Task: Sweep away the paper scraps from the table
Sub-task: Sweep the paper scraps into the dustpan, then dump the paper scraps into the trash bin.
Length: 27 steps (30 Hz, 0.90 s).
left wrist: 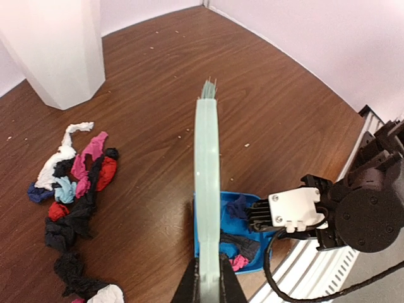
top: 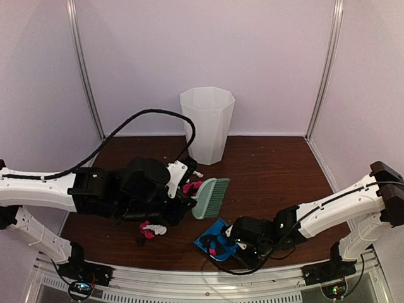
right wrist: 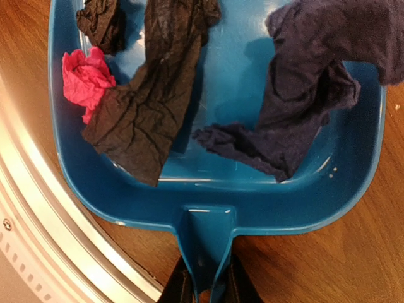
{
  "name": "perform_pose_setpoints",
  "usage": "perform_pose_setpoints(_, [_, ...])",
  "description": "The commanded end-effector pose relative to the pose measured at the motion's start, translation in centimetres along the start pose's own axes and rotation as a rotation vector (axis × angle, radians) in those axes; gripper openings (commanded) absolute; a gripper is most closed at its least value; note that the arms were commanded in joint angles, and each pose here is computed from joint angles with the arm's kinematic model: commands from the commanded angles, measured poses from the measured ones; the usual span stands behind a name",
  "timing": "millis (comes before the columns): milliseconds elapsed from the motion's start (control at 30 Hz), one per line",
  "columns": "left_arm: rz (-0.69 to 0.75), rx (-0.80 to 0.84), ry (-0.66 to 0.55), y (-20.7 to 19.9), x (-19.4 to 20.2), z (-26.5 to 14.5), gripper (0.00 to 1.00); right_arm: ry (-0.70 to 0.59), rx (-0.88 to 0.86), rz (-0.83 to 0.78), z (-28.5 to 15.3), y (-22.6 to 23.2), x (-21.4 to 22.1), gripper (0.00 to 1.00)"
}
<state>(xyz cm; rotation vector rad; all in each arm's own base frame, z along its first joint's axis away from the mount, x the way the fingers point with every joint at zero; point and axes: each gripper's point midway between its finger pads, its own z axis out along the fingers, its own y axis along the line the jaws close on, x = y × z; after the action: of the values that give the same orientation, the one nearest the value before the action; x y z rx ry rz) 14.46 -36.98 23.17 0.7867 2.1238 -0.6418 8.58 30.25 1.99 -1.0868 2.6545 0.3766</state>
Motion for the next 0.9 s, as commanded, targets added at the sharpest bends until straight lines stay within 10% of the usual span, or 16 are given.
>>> perform_pose_setpoints(0, [-0.062, -0.117, -0.090, 3.1, -0.8, -1.7, 0.00, -0.062, 0.014, 0.017, -1.0, -0.1, -1.1, 0.00])
perform_pose_setpoints(867, [-0.186, -0.416, -0.170, 12.9, 4.7, -7.6, 0.00, -0.158, -0.040, 0.101, -7.1, 0.4, -11.6, 0.00])
